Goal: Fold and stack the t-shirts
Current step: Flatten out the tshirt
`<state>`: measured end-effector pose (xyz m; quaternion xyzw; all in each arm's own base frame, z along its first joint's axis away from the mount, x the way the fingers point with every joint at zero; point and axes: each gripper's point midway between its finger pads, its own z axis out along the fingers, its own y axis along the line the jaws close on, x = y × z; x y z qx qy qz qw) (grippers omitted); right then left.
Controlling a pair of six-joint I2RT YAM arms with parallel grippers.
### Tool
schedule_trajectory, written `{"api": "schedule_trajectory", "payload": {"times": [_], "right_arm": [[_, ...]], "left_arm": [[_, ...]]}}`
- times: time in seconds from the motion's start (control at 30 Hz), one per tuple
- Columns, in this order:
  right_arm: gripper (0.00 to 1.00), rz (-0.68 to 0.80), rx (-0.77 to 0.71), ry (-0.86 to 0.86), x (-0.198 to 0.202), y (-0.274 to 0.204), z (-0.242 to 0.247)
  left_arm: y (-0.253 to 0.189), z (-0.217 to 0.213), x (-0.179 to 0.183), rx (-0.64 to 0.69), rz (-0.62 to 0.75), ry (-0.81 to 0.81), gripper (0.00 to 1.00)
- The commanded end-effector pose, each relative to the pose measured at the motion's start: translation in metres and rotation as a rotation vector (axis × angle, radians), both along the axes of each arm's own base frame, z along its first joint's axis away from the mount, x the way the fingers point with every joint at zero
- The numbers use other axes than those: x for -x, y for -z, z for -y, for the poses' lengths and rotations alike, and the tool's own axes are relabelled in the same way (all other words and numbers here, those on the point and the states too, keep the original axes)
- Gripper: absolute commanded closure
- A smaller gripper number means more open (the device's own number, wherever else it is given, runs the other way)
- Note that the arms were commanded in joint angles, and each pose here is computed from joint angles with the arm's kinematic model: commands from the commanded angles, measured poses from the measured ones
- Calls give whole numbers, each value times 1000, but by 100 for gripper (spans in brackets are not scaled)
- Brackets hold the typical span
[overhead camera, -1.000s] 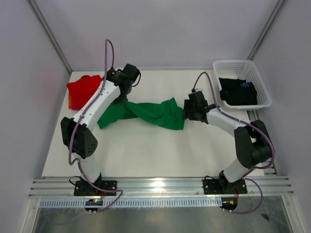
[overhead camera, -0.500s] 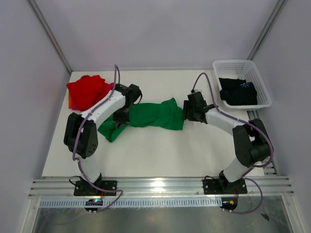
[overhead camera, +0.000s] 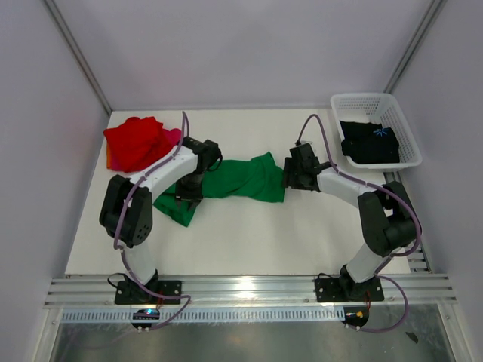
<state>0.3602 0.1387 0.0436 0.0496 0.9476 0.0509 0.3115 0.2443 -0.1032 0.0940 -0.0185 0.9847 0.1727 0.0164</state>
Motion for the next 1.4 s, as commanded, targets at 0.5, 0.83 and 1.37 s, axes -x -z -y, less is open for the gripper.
{"api": "schedule_trajectory", "payload": {"times": [0.5, 0.83, 1.37], "right_arm": [[36, 53, -39, 12, -18, -15, -12], [36, 51, -17, 10, -15, -12, -8], [36, 55, -11, -7, -17, -12, -9]], "left_arm": [[19, 19, 22, 42, -50, 15, 63], [29, 11, 16, -19, -54, 50, 66], [25, 3, -20, -101, 77, 102, 71]]}}
